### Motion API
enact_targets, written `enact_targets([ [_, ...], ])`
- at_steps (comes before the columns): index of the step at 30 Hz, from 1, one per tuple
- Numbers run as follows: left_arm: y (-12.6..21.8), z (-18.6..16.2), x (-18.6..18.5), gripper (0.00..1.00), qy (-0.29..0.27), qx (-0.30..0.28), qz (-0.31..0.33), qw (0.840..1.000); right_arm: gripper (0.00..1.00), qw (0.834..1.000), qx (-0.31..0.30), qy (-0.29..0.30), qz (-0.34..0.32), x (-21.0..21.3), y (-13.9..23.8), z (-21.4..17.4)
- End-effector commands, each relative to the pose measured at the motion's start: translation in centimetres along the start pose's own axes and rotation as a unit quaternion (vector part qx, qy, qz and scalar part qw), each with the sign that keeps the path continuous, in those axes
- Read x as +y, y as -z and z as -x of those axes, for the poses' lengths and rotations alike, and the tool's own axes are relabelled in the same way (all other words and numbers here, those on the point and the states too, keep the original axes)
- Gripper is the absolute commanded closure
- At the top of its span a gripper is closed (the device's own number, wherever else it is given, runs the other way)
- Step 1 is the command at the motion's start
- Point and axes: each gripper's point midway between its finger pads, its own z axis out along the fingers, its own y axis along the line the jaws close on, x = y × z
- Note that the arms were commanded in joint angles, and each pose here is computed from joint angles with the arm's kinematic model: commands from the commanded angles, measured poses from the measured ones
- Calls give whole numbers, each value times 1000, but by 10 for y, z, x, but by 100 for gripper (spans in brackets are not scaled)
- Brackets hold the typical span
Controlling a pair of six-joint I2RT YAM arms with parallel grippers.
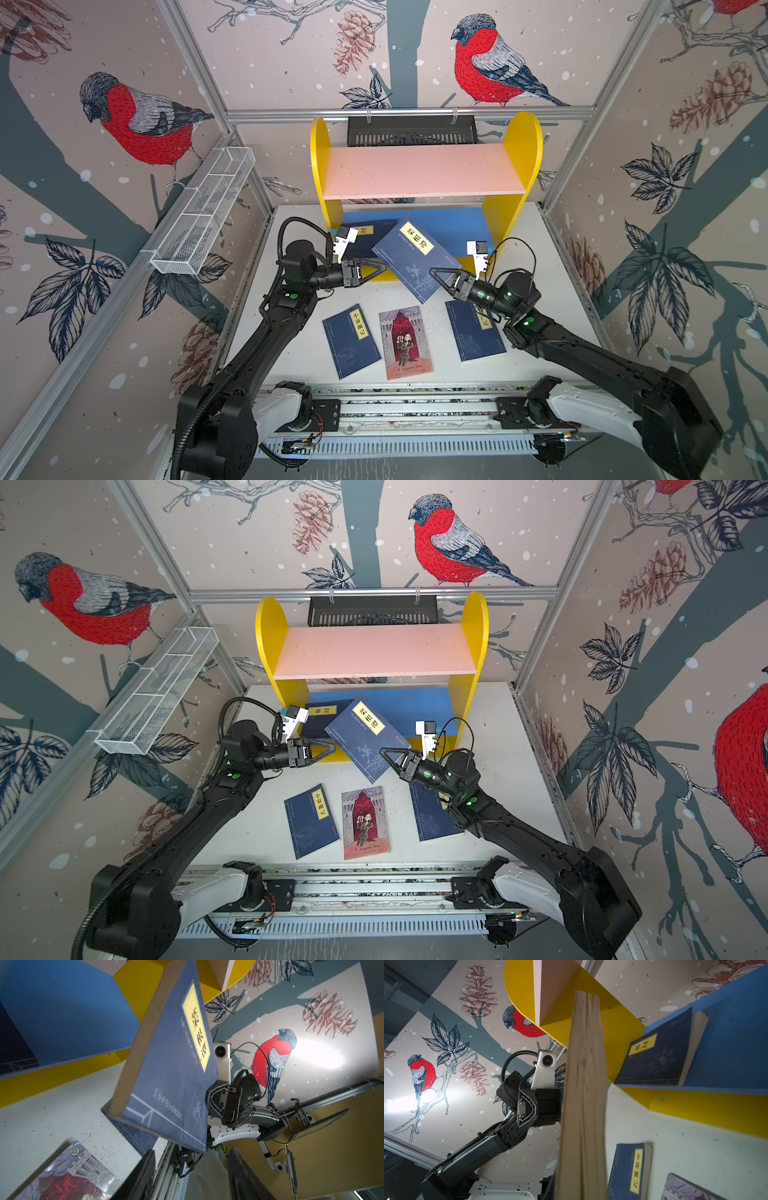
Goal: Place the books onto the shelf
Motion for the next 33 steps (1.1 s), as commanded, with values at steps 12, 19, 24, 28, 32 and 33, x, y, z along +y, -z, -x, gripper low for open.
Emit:
enact_targets([
  [12,7,-28,-10,34,-35,57,-38,997,100,980,181,40,77,24,41,-29],
  [19,7,-33,-9,33,-15,59,-51,997,100,972,209,40,102,29,36,-35],
  [24,3,-40,-16,46,-6,73,-72,995,100,965,235,40,112,31,20,-43],
  [28,3,-42,-16,67,-4,73,-71,995,100,960,252,39,112,27,6,-47],
  [32,3,-43,-16,94,-5,71,-70,995,96,961,250,38,113,23,-2,-43],
  [33,3,-42,-16,100,-7,69,-68,995,83,962,246,37,110,21,-3,-42],
])
